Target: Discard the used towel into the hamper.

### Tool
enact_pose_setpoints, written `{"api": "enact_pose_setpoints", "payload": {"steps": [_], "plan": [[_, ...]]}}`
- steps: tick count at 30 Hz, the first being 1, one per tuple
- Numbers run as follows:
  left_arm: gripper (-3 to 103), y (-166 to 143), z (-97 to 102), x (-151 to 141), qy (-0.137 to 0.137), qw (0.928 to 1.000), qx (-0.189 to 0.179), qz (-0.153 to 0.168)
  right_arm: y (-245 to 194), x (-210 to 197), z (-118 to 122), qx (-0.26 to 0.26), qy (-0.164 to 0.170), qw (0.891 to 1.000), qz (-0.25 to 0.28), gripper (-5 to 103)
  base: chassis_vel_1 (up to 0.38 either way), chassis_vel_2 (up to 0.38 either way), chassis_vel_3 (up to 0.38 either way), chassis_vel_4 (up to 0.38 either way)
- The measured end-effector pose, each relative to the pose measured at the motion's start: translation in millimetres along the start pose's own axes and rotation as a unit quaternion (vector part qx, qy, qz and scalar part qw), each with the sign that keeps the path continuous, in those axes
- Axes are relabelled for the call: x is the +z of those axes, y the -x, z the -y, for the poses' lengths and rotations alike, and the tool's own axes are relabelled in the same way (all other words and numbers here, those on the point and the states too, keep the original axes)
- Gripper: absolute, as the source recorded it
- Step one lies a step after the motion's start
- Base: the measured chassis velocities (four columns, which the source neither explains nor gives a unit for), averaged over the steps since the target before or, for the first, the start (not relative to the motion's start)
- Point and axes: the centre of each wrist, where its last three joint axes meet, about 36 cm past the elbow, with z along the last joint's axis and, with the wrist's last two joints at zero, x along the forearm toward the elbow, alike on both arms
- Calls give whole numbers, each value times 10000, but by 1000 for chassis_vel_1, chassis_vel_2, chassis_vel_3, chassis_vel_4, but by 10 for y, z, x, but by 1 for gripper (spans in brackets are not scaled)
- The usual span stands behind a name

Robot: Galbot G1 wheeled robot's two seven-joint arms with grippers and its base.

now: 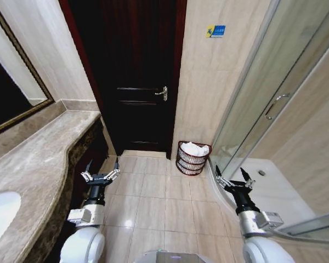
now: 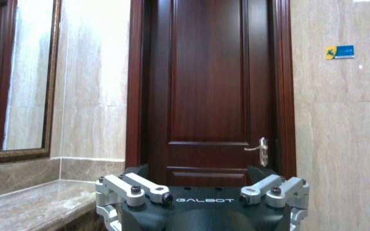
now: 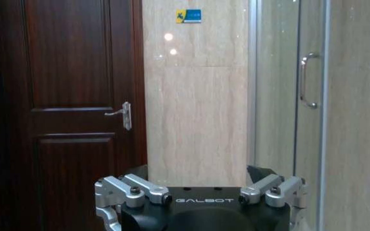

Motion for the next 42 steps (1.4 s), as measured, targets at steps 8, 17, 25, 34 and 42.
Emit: {"api": "enact_pose_setpoints", "payload": {"steps": [8, 17, 25, 34, 42], "plan": [[100, 0, 0, 0, 0, 10000, 0, 0, 0, 0, 0, 0, 0, 10000, 0, 100, 119, -140, -136, 112], [100, 0, 0, 0, 0, 10000, 0, 0, 0, 0, 0, 0, 0, 10000, -1, 100, 85, -88, -95, 88], [100, 0, 0, 0, 0, 10000, 0, 0, 0, 0, 0, 0, 0, 10000, -1, 100, 23, -30, -29, 28], [100, 0, 0, 0, 0, 10000, 0, 0, 0, 0, 0, 0, 0, 10000, 0, 100, 0, 0, 0, 0], [100, 0, 0, 0, 0, 10000, -1, 0, 0, 0, 0, 0, 0, 10000, 0, 100, 0, 0, 0, 0]]}}
